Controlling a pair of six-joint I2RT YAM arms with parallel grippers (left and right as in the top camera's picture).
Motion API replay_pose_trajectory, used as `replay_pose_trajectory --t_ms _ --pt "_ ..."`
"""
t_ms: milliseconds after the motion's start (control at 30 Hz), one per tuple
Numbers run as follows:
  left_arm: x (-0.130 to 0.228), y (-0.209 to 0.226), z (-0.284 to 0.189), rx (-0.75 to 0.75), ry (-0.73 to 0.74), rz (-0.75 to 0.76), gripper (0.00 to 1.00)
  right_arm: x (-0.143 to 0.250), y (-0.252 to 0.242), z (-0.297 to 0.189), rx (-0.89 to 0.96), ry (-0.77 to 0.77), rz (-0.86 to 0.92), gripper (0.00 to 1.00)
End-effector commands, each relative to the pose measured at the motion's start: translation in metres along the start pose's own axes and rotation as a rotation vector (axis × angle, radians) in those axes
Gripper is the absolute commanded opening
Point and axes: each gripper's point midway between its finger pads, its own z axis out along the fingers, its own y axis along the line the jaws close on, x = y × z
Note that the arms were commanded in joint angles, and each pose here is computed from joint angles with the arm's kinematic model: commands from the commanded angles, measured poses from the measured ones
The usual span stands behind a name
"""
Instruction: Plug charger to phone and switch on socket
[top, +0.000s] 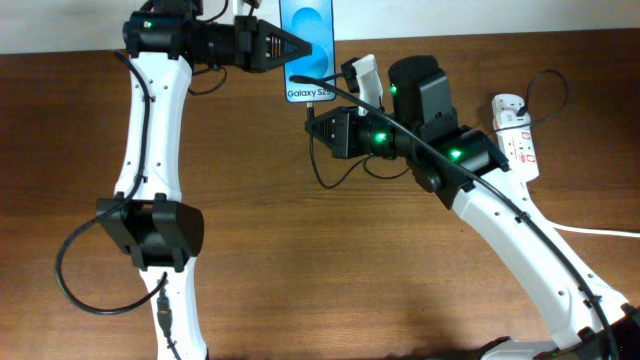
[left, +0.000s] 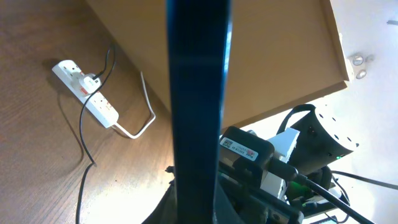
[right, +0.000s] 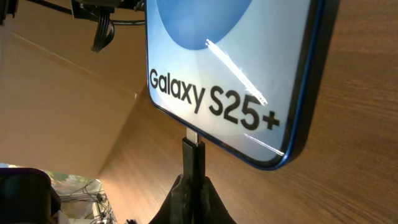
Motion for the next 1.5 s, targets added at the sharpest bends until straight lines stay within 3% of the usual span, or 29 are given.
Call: replay_pose_trajectory --t_ms 0,733,767,800,833,900,967,1067,1233,1367,1467 --pt "0.001 -0.017 0.003 0.031 0.007 0.033 0.0 -0.022 -0.01 -0.005 0.066 -0.087 -0.012 0.04" --pt "0.001 -0.017 0.003 0.031 0.007 0.033 0.0 -0.035 -0.015 -0.014 0.059 -0.12 -0.009 0.07" --pt "0.001 -0.017 0.003 0.031 0.007 0.033 0.0 -0.035 -0.015 -0.014 0.059 -0.12 -0.009 0.13" --pt "0.001 -0.016 0.003 0.025 0.007 0.032 0.0 -0.035 -0.015 -0.014 0.059 -0.12 -0.009 0.25" --pt "0.001 -0.008 0.003 -0.023 0.006 0.032 0.0 -0.034 -0.016 -0.014 0.06 -0.117 -0.006 0.53" --pt "0.0 0.009 0.002 -0.122 0.003 0.031 0.0 -0.021 -0.023 -0.013 0.088 -0.065 0.023 0.89" --pt "0.006 0.049 -0.007 -0.356 0.012 -0.019 0.0 0.002 -0.038 -0.014 0.155 0.013 0.078 1.0" --pt "0.035 0.112 -0.036 -0.778 0.063 -0.191 0.0 0.027 -0.057 -0.02 0.257 0.095 0.149 0.98" --pt "0.115 0.169 -0.004 -0.83 0.221 -0.473 0.0 0.047 -0.065 -0.025 0.303 0.163 0.196 0.99" --pt "0.161 0.188 0.029 -0.709 0.293 -0.571 0.0 0.051 -0.066 -0.026 0.309 0.181 0.187 0.98" --pt "0.17 0.211 0.039 -0.717 0.265 -0.579 0.0 0.051 -0.066 -0.027 0.31 0.183 0.188 0.98"
